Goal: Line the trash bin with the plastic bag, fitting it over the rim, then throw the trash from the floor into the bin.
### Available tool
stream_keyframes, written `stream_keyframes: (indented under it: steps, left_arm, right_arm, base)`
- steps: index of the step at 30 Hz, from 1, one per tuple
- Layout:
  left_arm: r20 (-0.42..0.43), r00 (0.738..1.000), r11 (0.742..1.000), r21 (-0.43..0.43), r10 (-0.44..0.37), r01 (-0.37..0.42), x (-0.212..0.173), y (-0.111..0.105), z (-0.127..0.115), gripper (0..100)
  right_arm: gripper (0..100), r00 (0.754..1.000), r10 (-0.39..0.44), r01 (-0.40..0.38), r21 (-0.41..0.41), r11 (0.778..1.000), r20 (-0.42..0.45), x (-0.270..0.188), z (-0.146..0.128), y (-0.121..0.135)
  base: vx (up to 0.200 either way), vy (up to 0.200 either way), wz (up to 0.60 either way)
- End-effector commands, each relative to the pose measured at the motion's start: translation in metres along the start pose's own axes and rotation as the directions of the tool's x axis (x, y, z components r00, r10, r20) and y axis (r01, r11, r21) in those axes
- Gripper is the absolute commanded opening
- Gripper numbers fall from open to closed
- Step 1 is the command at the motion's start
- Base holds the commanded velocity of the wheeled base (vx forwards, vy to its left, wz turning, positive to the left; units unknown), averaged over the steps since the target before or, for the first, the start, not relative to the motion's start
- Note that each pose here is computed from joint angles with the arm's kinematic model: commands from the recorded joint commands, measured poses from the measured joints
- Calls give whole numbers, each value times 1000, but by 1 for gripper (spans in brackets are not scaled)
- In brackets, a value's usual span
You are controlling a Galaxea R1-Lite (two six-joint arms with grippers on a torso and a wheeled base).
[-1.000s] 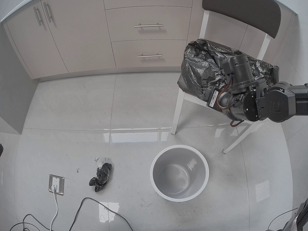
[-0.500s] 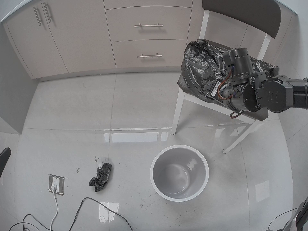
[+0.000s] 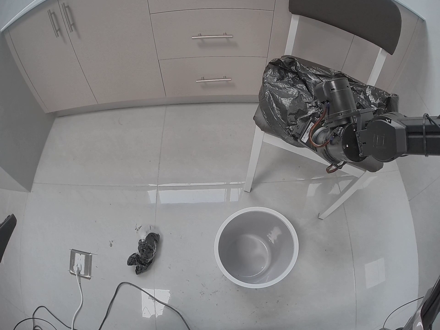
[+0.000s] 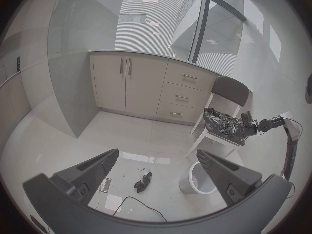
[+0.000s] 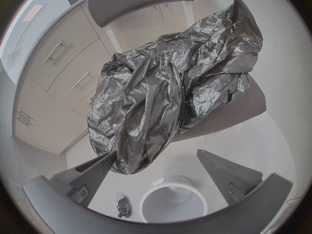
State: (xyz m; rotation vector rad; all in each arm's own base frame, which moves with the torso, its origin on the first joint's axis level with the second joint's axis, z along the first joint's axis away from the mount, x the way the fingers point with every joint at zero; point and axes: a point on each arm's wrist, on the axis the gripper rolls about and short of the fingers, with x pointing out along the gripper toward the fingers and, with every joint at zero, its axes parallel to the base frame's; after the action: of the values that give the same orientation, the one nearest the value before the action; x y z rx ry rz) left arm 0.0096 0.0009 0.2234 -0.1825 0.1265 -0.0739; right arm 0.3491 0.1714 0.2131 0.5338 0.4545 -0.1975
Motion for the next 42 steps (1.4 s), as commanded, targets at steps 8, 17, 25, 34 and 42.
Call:
stream_keyframes:
  steps: [8,17,25,34,42]
  left_arm:
    - [19,1000,1000,-1,-10,10,-7,3,-8,100]
    - [25,999,1000,-2,-25,25,-9,2,-6,100]
    - [43,998,999,-4,-35,35,-13,3,-7,100]
    - [6,995,995,-9,-102,102,-9,2,-14,100]
    - [-5,972,972,-14,-236,236,11,-2,-24,100]
  right_arm:
    - [100,1000,-6,5,27,1000,30,5,10,-5]
    - [0,1000,-6,5,42,999,9,7,8,-8]
    - [0,1000,1,-1,44,999,-1,2,9,-9]
    - [0,953,245,-259,-59,964,-178,-57,32,-39]
    - [0,718,579,-691,-304,656,-386,-94,25,-97]
  base:
    - [0,0,0]
    - [0,0,0]
    - [0,0,0]
    - [0,0,0]
    - [0,0,0]
